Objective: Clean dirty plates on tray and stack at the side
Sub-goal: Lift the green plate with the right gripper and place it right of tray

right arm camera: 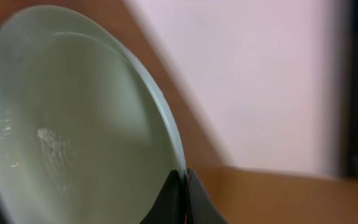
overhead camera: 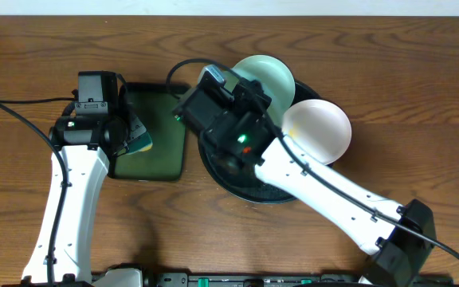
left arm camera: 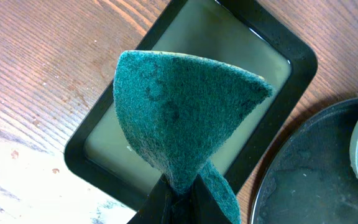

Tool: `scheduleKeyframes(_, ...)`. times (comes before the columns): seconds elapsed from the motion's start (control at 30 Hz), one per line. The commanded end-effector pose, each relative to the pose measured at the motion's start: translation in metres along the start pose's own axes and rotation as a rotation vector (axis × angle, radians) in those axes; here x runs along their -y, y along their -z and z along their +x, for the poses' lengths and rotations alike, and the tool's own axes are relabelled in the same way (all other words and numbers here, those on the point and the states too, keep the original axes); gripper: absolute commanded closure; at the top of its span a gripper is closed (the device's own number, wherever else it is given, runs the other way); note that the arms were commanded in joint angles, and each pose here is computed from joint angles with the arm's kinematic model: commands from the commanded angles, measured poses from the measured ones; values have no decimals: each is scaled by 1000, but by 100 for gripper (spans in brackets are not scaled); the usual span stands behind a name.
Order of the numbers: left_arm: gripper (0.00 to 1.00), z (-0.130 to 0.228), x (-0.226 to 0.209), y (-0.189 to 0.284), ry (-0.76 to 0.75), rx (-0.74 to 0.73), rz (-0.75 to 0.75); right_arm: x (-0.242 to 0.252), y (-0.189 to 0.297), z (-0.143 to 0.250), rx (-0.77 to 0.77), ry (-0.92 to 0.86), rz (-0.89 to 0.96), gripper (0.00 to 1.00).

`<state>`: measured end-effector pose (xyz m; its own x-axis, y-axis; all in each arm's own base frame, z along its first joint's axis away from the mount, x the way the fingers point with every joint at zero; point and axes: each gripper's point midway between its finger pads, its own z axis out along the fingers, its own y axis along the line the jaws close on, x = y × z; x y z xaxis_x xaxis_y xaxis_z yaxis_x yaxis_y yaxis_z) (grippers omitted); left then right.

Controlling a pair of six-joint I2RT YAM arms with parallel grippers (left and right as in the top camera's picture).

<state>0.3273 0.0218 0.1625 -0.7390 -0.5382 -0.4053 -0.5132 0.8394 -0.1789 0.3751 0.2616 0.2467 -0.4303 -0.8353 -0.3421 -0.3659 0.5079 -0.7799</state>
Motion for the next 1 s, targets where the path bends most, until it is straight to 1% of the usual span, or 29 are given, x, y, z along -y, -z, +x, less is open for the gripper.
scheduleKeyframes(0.0, 92, 1, -2, 0, -13, -4, -6, -66, -26, 11, -1, -162, -482, 99)
scheduleKeyframes(0.03, 93, 1, -2, 0, -13, -4, -7, -64, -36, 20, -48, -237, -497, 99)
scheduleKeyframes(0.1, 92, 2, -3, 0, -13, -10, -10, -46, -55, 39, -137, -410, -468, 99)
scheduleKeyframes(0.27, 92, 3, -4, 0, -13, -14, -13, 19, -90, 68, -176, -636, -404, 99)
scheduleKeyframes(0.4, 93, 4, -4, 0, -13, -15, -13, 57, -119, 105, -191, -835, -530, 99)
scheduleKeyframes(0.53, 93, 3, -4, 0, -13, -15, -13, 92, -154, 165, -236, -1037, -592, 99)
scheduleKeyframes(0.63, 92, 3, -4, 0, -13, -15, -13, 110, -175, 204, -257, -1154, -604, 99)
scheduleKeyframes(0.8, 93, 3, -4, 0, -13, -14, -13, 132, -209, 260, -242, -1369, -636, 99)
scheduleKeyframes(0.87, 92, 3, -4, 0, -13, -13, -12, 134, -224, 287, -271, -1426, -607, 99)
scheduleKeyframes(0.97, 93, 3, -4, 0, -13, -12, -11, 124, -245, 320, -330, -1471, -591, 99)
